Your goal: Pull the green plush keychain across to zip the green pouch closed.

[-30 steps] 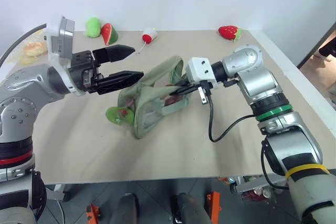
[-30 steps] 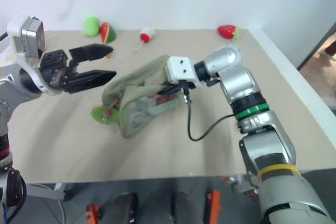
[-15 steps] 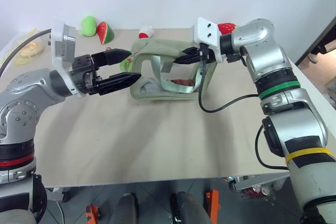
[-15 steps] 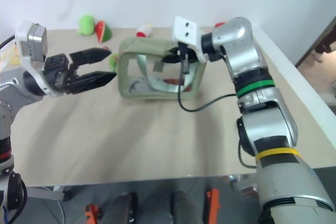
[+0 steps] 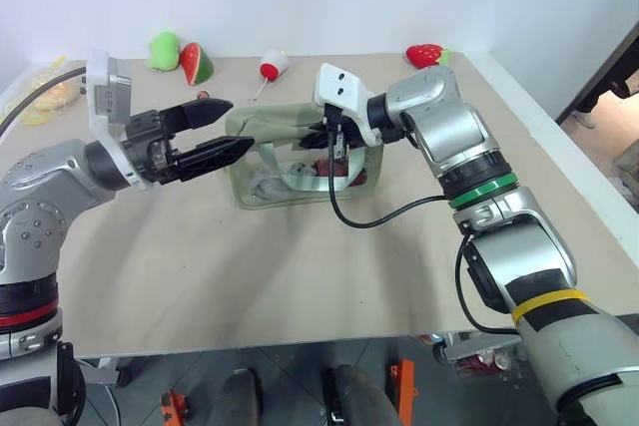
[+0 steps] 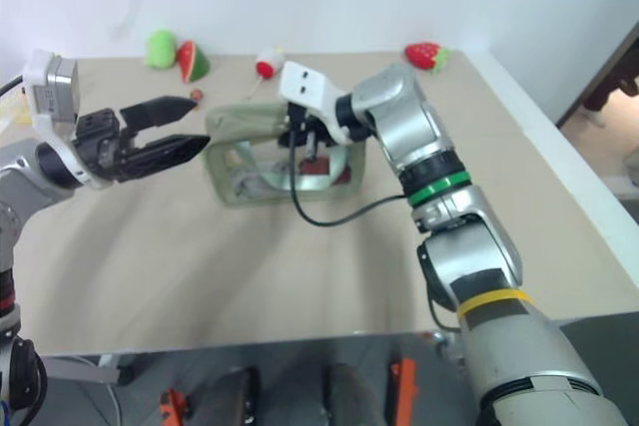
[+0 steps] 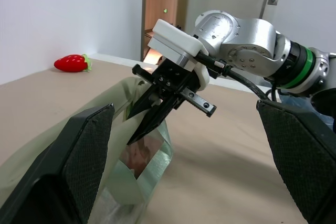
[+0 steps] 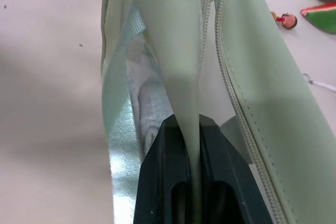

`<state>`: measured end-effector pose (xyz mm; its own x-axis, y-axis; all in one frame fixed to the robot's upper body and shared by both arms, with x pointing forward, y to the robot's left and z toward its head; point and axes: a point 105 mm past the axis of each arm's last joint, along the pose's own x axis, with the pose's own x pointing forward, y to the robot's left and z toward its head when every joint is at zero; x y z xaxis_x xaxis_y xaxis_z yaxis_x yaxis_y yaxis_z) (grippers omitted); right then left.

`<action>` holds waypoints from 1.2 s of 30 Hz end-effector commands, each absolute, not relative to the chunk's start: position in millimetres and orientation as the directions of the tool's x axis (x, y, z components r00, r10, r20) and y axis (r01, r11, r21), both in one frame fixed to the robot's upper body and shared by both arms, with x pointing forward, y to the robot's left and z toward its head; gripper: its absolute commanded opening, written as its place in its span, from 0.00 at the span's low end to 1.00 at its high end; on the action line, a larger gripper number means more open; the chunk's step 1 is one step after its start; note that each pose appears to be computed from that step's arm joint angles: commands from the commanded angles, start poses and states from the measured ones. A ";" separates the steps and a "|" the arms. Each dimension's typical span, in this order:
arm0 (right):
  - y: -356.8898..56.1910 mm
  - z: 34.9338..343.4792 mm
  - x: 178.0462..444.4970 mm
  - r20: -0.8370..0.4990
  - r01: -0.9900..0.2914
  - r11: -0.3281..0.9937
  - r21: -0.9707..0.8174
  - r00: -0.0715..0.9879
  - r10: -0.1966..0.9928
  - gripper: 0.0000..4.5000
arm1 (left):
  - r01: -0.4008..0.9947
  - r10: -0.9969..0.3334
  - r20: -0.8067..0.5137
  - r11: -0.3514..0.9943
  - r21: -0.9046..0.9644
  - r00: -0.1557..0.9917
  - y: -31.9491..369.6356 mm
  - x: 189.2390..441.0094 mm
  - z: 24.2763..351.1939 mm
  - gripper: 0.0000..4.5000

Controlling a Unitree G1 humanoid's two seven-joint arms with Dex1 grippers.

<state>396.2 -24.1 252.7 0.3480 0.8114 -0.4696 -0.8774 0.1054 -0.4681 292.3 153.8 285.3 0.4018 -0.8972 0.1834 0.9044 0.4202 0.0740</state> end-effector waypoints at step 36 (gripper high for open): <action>-149.2 257.4 394.5 -0.244 -0.815 0.438 -0.380 0.544 0.802 0.60 | 0.896 -0.882 0.196 0.443 0.030 0.429 162.7 292.2 283.4 1.00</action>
